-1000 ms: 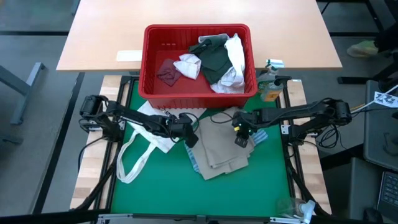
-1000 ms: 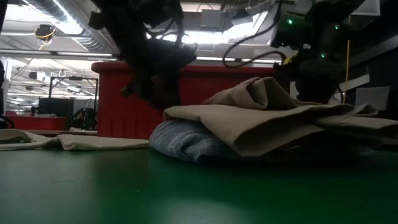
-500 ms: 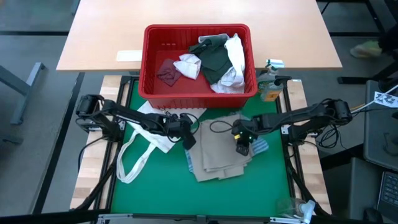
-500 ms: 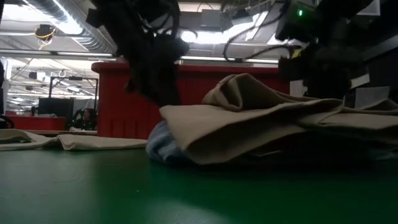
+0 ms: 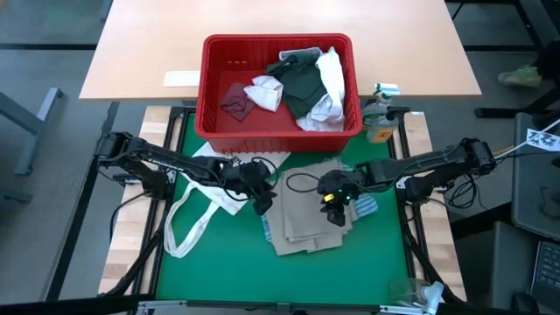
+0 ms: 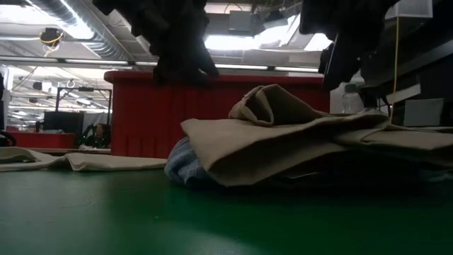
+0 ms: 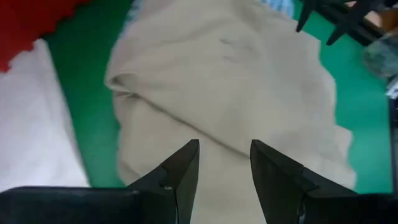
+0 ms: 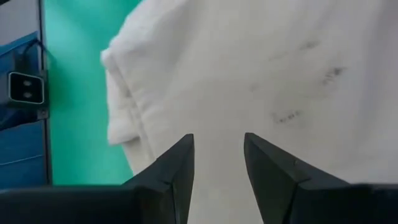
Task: Fold Laundry from Bin
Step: Remove the white polo shirt from the red bin
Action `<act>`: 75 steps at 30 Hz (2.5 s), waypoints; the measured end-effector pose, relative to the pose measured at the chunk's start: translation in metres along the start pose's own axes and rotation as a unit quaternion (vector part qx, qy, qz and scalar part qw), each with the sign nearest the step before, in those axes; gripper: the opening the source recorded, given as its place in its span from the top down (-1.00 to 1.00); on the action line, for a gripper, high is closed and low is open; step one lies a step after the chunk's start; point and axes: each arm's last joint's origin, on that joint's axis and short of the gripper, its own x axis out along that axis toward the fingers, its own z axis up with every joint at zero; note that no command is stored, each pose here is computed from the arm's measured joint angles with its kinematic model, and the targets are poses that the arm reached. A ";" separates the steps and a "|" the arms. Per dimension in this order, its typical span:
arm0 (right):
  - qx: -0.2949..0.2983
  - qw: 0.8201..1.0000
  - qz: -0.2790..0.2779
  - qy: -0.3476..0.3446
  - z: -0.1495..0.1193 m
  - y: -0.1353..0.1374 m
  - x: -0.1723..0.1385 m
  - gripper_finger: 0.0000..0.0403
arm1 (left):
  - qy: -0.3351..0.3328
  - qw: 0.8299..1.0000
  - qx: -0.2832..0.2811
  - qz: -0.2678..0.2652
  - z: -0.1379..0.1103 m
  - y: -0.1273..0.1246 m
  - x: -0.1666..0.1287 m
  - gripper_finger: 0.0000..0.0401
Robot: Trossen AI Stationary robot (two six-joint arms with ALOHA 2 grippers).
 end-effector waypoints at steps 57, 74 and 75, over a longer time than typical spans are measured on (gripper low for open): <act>0.144 0.856 -0.487 -0.098 0.122 -0.235 -0.087 0.31 | -0.187 0.979 0.030 0.077 0.023 -0.007 -0.005 0.31; 0.151 0.842 -0.514 -0.060 0.117 -0.244 -0.079 0.31 | -0.187 0.979 0.030 0.078 0.023 -0.007 -0.005 0.31; 0.153 0.842 -0.515 -0.055 0.116 -0.246 -0.080 0.31 | -0.187 0.979 0.030 0.078 0.023 -0.007 -0.005 0.31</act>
